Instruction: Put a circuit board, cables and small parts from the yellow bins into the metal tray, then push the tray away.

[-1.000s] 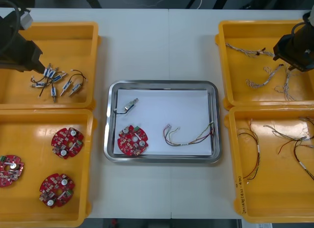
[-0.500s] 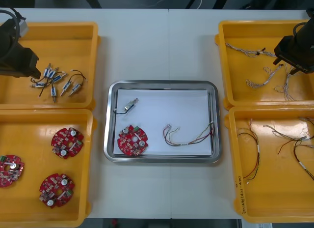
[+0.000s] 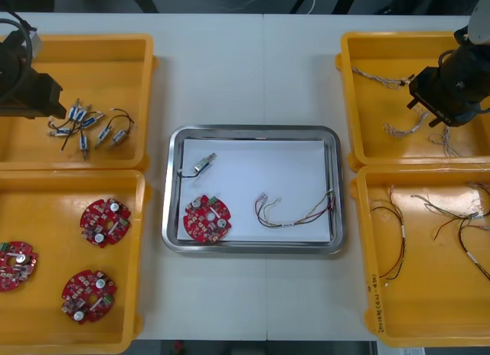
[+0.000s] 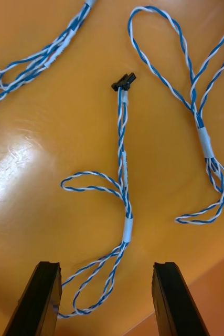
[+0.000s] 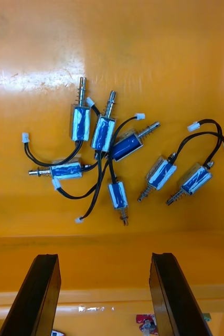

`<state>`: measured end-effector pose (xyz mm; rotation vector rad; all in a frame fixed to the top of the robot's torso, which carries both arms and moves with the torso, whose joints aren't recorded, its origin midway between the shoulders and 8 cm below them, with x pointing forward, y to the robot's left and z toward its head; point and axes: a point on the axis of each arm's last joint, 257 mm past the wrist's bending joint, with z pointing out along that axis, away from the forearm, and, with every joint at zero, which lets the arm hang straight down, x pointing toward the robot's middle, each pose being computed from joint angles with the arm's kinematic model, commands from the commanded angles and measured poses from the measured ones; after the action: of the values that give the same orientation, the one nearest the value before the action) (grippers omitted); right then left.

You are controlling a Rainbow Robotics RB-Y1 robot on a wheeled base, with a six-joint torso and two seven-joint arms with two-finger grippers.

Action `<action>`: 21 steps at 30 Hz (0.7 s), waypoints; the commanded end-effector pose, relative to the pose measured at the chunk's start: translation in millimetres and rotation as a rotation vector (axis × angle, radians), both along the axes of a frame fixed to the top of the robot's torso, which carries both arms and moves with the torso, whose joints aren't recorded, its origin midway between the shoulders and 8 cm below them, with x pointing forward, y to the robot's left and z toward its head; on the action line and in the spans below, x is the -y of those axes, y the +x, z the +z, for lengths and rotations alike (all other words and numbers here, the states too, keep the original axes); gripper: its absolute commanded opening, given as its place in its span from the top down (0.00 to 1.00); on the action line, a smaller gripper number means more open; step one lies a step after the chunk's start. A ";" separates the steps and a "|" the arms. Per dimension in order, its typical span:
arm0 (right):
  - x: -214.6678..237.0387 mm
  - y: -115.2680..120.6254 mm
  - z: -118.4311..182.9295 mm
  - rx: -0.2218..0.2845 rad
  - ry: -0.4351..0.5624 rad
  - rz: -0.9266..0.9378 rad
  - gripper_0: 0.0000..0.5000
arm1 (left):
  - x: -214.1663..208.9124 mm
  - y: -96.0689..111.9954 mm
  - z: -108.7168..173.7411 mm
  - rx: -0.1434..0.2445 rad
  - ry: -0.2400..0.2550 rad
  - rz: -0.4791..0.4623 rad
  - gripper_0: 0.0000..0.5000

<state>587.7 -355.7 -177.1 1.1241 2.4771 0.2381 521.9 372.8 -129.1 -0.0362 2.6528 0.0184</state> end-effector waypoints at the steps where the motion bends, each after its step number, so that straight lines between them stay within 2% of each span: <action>1: -2.7 2.7 -8.6 0.035 0.041 -0.030 0.00 | 5.7 5.6 -19.1 -0.010 0.003 -0.028 0.00; 15: -5.8 2.4 -36.1 0.049 0.063 -0.043 0.00 | 13.9 6.5 -61.1 -0.034 0.021 -0.057 0.00; 21: -9.6 5.5 -42.3 0.065 0.076 -0.051 0.00 | 11.9 5.1 -80.8 -0.059 0.015 -0.050 0.00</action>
<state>586.5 -353.2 -226.9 1.1370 2.4551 0.2767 528.7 369.5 -193.5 -0.0127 2.6932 0.0384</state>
